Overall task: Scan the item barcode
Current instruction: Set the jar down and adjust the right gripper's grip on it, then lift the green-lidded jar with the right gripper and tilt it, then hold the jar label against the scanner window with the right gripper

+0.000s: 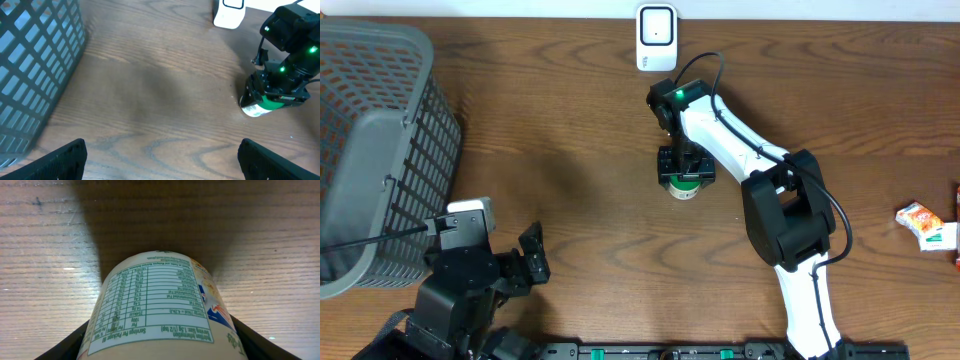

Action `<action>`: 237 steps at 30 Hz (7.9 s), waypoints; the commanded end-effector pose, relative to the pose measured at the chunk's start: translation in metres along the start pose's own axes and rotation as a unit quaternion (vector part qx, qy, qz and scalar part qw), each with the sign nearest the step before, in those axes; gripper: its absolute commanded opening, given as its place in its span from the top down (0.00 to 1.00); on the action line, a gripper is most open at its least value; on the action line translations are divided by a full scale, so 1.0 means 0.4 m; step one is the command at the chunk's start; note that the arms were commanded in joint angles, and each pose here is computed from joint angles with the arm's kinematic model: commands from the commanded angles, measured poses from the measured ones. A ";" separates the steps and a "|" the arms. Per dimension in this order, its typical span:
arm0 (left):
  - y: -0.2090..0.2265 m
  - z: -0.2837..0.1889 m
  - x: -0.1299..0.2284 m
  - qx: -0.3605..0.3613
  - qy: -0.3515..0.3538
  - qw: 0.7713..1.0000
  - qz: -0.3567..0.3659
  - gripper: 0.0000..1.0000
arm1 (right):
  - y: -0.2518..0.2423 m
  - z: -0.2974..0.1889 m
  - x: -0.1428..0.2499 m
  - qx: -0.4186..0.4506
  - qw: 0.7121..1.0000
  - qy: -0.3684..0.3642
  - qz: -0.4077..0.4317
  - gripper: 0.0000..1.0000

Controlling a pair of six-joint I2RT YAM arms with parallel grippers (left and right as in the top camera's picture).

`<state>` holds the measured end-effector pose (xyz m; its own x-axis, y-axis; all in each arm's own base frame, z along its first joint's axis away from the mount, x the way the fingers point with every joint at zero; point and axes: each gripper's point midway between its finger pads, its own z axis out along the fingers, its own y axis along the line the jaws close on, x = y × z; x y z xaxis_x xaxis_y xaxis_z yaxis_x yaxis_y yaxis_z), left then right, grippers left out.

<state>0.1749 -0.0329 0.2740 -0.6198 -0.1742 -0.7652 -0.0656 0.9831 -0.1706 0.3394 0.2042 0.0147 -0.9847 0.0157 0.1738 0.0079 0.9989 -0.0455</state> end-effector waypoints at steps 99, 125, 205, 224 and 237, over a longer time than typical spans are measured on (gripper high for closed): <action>0.010 0.014 0.010 -0.014 0.007 1.000 0.000 0.03 | 0.067 -0.101 0.028 -0.034 0.995 -0.018 0.089 0.52; 0.010 0.014 0.010 -0.014 0.007 1.000 0.000 0.03 | -0.016 -0.356 0.052 -0.340 0.926 0.148 0.078 0.46; 0.010 0.014 0.010 -0.014 0.007 1.000 0.000 0.03 | 0.157 -0.457 -0.734 -0.085 0.733 -0.661 -0.136 0.51; 0.010 0.014 0.010 -0.014 0.007 1.000 0.000 0.03 | 0.181 -0.390 -0.764 -0.069 0.712 -0.680 -0.159 0.56; 0.010 0.014 0.010 -0.014 0.007 1.000 0.000 0.03 | 0.192 -0.423 -0.767 -0.076 0.683 -0.710 -0.152 0.50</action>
<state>0.1757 -0.0334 0.2696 -0.6296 -0.1685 -0.7584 -0.0678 0.9844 -0.1625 0.6716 0.2786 0.1213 -0.1366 -0.1367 -0.9812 -0.3213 0.9430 -0.0867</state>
